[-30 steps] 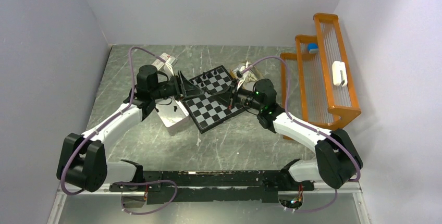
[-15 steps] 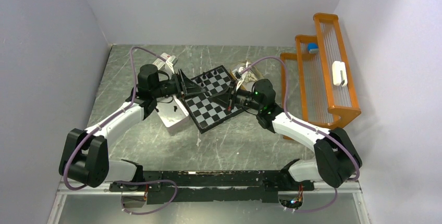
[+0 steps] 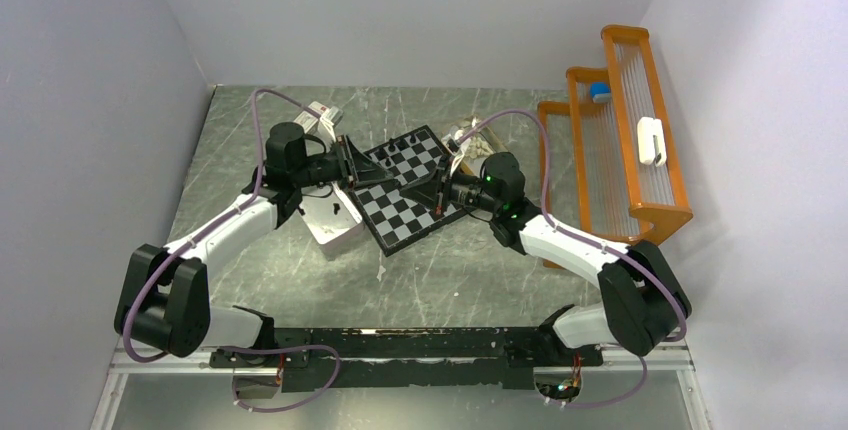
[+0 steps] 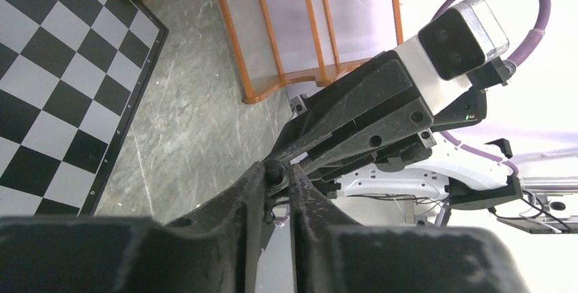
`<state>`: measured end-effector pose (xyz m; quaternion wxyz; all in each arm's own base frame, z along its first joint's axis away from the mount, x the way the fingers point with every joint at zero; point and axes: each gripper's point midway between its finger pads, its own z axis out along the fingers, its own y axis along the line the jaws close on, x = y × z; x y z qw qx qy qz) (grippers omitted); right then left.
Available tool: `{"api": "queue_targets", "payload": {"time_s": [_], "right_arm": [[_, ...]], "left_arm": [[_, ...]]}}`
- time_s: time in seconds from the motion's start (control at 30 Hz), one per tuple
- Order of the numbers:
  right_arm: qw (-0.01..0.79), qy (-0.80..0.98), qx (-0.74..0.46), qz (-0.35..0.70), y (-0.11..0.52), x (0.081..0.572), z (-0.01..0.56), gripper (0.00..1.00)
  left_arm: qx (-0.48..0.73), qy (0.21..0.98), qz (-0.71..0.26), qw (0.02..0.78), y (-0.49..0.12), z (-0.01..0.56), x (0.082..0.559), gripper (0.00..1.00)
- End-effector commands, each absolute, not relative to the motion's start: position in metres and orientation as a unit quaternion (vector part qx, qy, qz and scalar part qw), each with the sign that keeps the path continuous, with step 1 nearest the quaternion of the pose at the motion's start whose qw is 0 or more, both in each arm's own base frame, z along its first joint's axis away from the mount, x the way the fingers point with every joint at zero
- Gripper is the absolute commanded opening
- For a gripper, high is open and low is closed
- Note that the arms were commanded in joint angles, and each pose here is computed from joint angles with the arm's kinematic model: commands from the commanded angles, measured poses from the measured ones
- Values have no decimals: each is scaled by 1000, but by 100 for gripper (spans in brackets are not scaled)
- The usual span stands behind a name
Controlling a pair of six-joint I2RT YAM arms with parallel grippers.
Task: Set up the chess pieces on the board
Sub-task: Place the chess piece on the chessboard.
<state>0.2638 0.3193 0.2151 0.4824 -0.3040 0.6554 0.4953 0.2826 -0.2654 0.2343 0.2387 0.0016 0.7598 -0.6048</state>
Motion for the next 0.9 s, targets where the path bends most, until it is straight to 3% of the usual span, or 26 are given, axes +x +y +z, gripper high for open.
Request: {"api": "queue_targets", "payload": {"time_s": [0.0,0.13,0.37,0.63,0.87], "right_arm": [[488,650,-305,497,322,266,220,0],[484,657,-301,493,322,267,217,0],[451,737,-248,438,303,276,190,0],[484,760,-208,381,274,282,197,0],[515,759,-189,350,253,279,206,0]], "left_arm": [[47,756,-606,244,-273,246,280,20],[63,769,-580,260,-271,242,286,5],[116,846,-411,320,-251,213,325,5],[119,897,-179,387,-227,186,379,5],[119,900,-138,396,-252,149,409,5]]}}
